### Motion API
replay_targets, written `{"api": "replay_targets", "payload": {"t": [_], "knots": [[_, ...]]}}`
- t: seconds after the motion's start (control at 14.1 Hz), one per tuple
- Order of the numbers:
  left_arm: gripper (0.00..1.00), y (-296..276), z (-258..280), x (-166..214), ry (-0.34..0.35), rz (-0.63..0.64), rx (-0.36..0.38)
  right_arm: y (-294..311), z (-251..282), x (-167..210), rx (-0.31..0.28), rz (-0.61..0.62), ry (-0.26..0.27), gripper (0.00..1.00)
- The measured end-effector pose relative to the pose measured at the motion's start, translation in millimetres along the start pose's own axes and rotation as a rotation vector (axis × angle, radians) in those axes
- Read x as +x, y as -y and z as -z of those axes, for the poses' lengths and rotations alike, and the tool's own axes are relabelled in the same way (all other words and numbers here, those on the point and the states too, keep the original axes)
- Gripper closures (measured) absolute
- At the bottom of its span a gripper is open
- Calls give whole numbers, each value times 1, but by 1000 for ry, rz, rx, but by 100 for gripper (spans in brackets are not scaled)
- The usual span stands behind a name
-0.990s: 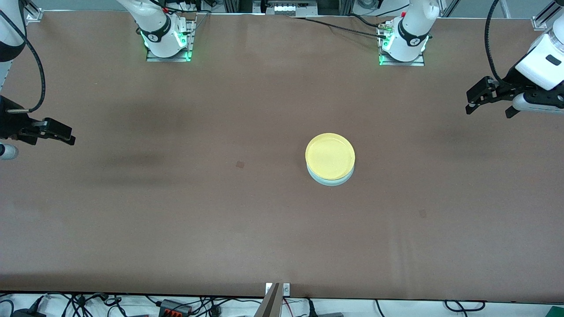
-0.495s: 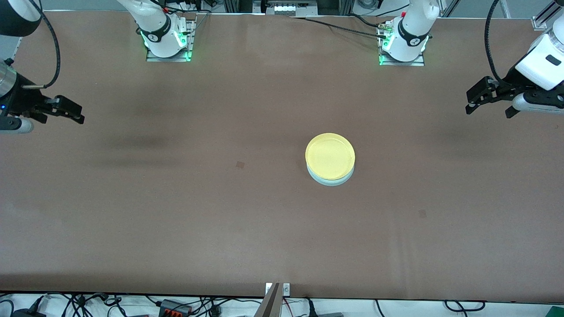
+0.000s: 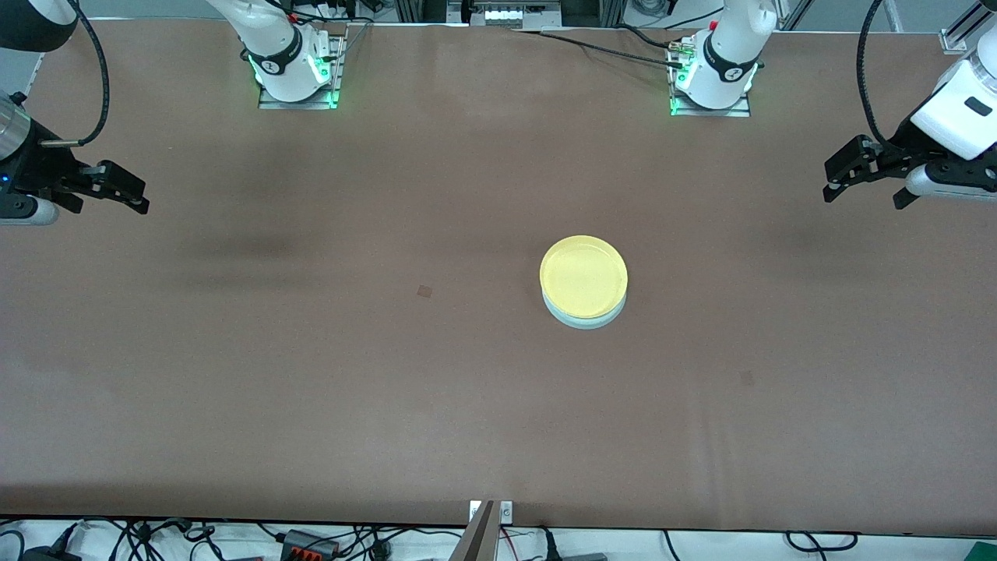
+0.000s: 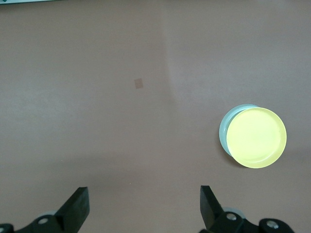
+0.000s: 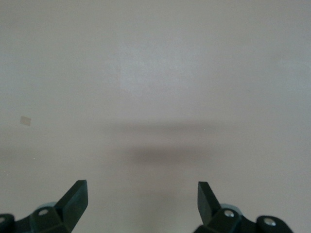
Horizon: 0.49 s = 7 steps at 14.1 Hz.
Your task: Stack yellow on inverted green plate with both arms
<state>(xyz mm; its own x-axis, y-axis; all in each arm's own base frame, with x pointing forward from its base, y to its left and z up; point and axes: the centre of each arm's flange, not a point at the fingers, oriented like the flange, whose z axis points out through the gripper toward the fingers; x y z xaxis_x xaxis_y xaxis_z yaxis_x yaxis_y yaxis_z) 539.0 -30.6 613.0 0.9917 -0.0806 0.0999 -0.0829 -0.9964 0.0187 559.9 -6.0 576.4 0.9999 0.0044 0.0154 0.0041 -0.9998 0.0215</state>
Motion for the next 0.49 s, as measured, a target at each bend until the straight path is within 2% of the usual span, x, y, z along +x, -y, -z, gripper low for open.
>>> {"api": "replay_targets", "payload": {"t": [0.49], "knots": [[0, 1, -1, -1, 9, 2, 0, 9, -1, 1, 1, 17, 0, 0]]}}
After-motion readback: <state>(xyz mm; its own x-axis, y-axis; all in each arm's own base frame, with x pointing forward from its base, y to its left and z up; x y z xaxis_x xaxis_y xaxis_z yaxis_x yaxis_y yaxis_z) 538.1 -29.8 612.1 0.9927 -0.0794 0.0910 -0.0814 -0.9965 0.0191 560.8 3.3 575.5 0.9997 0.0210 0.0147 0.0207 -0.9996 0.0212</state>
